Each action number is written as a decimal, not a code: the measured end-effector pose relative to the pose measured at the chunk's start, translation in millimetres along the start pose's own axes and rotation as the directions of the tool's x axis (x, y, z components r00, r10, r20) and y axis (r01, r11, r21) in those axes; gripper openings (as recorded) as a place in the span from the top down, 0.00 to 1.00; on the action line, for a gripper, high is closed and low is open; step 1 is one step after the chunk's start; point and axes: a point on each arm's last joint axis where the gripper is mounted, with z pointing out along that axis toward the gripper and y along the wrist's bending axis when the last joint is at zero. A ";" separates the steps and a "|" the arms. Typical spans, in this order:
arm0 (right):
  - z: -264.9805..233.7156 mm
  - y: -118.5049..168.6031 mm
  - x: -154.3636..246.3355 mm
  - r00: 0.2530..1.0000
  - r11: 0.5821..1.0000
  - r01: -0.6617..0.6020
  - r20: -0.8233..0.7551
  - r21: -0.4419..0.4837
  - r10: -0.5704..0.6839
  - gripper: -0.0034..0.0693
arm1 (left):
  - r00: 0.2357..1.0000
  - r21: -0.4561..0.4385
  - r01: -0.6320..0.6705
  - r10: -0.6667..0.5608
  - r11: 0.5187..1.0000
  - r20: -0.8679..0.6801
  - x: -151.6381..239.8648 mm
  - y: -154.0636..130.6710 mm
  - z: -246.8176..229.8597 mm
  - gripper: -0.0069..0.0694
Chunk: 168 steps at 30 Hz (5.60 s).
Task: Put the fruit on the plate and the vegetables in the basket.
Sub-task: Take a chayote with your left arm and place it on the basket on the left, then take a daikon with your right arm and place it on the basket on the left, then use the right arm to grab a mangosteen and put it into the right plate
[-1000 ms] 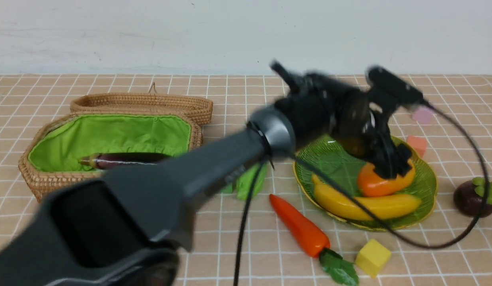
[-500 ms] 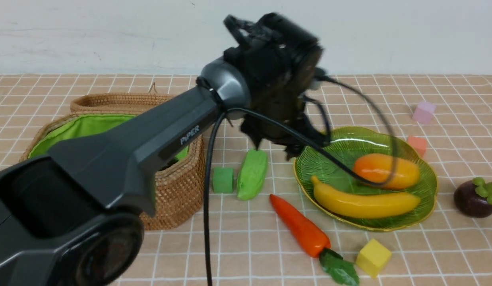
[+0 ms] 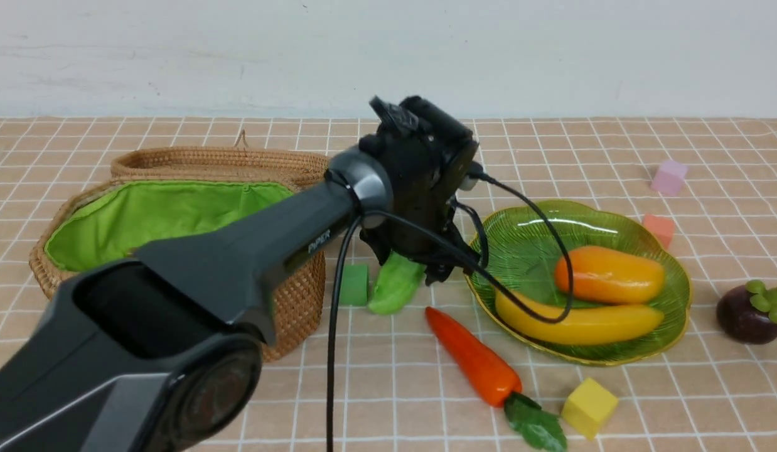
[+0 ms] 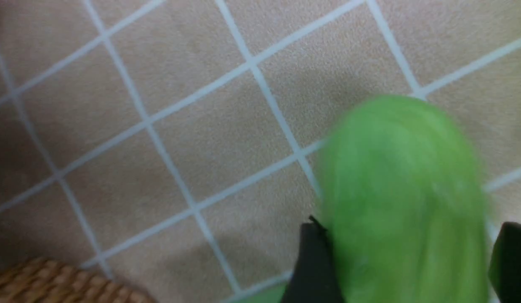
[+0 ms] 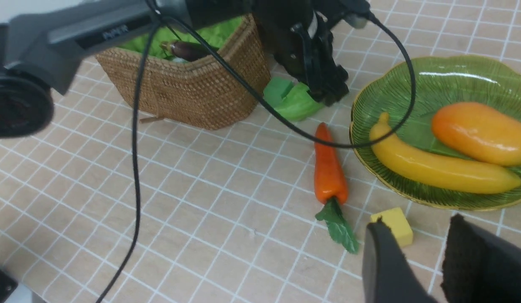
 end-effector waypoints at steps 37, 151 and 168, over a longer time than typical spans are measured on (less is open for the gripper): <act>-2.0 15.8 -7.5 0.989 0.978 0.124 0.104 -0.166 -0.108 0.63 | 0.806 -0.107 -0.590 0.592 0.800 -0.019 110.7 172.9 -169.2 0.34; 316.7 82.2 -174.2 0.676 0.727 0.663 -0.277 -0.178 -0.683 0.31 | 0.586 0.315 -0.231 -0.127 0.921 0.801 386.9 77.6 -319.9 0.93; 221.8 -205.6 -79.6 0.707 0.704 -0.143 -0.426 0.696 0.565 0.65 | 0.579 0.303 -0.285 -0.089 0.909 0.811 388.1 74.2 -320.8 0.92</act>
